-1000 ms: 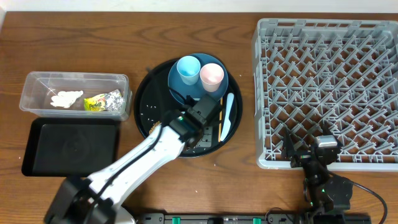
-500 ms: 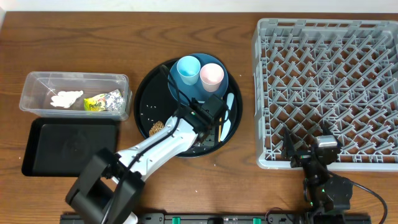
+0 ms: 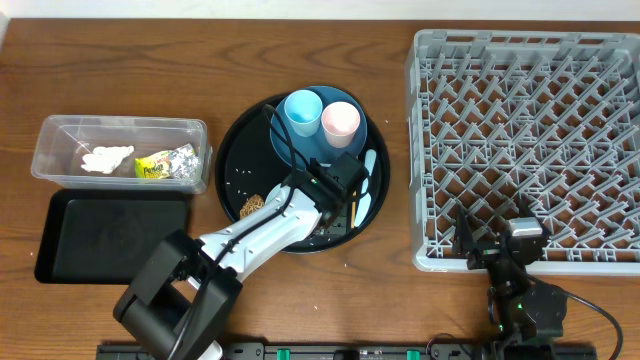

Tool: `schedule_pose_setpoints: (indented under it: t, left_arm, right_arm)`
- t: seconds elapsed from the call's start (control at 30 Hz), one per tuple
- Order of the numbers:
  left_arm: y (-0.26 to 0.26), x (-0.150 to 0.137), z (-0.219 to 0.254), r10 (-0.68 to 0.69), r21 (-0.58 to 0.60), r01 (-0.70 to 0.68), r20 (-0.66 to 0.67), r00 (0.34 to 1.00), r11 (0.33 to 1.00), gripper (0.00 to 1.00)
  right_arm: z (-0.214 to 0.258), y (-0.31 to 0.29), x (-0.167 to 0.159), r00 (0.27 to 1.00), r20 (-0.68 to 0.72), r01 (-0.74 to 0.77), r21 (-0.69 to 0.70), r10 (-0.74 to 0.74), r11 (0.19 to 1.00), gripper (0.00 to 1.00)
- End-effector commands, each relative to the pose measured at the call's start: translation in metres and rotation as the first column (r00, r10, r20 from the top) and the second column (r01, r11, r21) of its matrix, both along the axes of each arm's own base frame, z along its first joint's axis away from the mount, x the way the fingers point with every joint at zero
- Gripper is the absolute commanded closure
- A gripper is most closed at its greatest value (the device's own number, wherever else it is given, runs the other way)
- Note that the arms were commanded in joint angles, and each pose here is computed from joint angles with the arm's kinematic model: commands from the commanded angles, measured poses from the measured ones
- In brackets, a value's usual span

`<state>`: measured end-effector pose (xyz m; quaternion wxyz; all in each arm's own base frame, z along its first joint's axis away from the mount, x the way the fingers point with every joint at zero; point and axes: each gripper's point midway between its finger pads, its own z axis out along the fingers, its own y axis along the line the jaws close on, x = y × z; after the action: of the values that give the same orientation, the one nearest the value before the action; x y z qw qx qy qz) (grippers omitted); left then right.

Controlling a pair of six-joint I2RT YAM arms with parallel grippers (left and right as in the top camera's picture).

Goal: Sort waste into correct bins and load items into the dishwasher rack
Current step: 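Grip the rim of the light-blue bowl with the left gripper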

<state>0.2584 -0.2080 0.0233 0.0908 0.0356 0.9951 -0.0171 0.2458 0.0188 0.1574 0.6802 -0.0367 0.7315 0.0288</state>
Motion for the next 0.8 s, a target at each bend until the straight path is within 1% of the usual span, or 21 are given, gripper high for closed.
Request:
schedule_pose_setpoints:
  t: [0.0, 0.03, 0.07, 0.1, 0.23, 0.33, 0.37, 0.4, 0.77]
  left_arm:
    - [0.0043, -0.0012, -0.0041, 0.003, 0.024, -0.003, 0.001, 1.0, 1.0, 0.65]
    - [0.0043, -0.0012, -0.0041, 0.003, 0.024, -0.003, 0.001, 1.0, 1.0, 0.68]
    - [0.0043, -0.0012, -0.0041, 0.003, 0.024, -0.003, 0.001, 1.0, 1.0, 0.73]
    - [0.0043, -0.0012, -0.0041, 0.003, 0.024, -0.003, 0.001, 1.0, 1.0, 0.75]
    - [0.0043, -0.0013, -0.0041, 0.003, 0.025, -0.003, 0.001, 1.0, 1.0, 0.75]
    - [0.0043, -0.0013, -0.0041, 0.003, 0.025, -0.003, 0.001, 1.0, 1.0, 0.81]
    - [0.0043, -0.0012, -0.0041, 0.003, 0.025, -0.003, 0.002, 1.0, 1.0, 0.81]
    - [0.0043, -0.0012, -0.0041, 0.003, 0.024, -0.003, 0.001, 1.0, 1.0, 0.87]
    - [0.0043, -0.0013, -0.0041, 0.003, 0.025, -0.003, 0.001, 1.0, 1.0, 0.87]
  right_arm:
    - [-0.0012, 0.0007, -0.0001, 1.0, -0.003, -0.003, -0.009, 0.003, 1.0, 0.01]
    - [-0.0012, 0.0007, -0.0001, 1.0, -0.003, -0.003, -0.008, 0.003, 1.0, 0.01]
    - [-0.0012, 0.0006, -0.0001, 1.0, -0.003, -0.002, -0.009, 0.002, 1.0, 0.01]
    - [-0.0012, 0.0007, -0.0001, 1.0, -0.003, -0.003, -0.009, 0.003, 1.0, 0.01]
    - [-0.0012, 0.0007, -0.0001, 1.0, -0.003, -0.003, -0.009, 0.003, 1.0, 0.01]
    - [-0.0012, 0.0007, -0.0001, 1.0, -0.003, -0.003, -0.009, 0.003, 1.0, 0.01]
    - [-0.0012, 0.0007, -0.0001, 1.0, -0.003, -0.003, -0.009, 0.003, 1.0, 0.01]
    - [-0.0012, 0.0007, -0.0001, 1.0, -0.003, -0.003, -0.009, 0.003, 1.0, 0.01]
    - [-0.0012, 0.0007, -0.0001, 1.0, -0.003, -0.003, -0.009, 0.003, 1.0, 0.01]
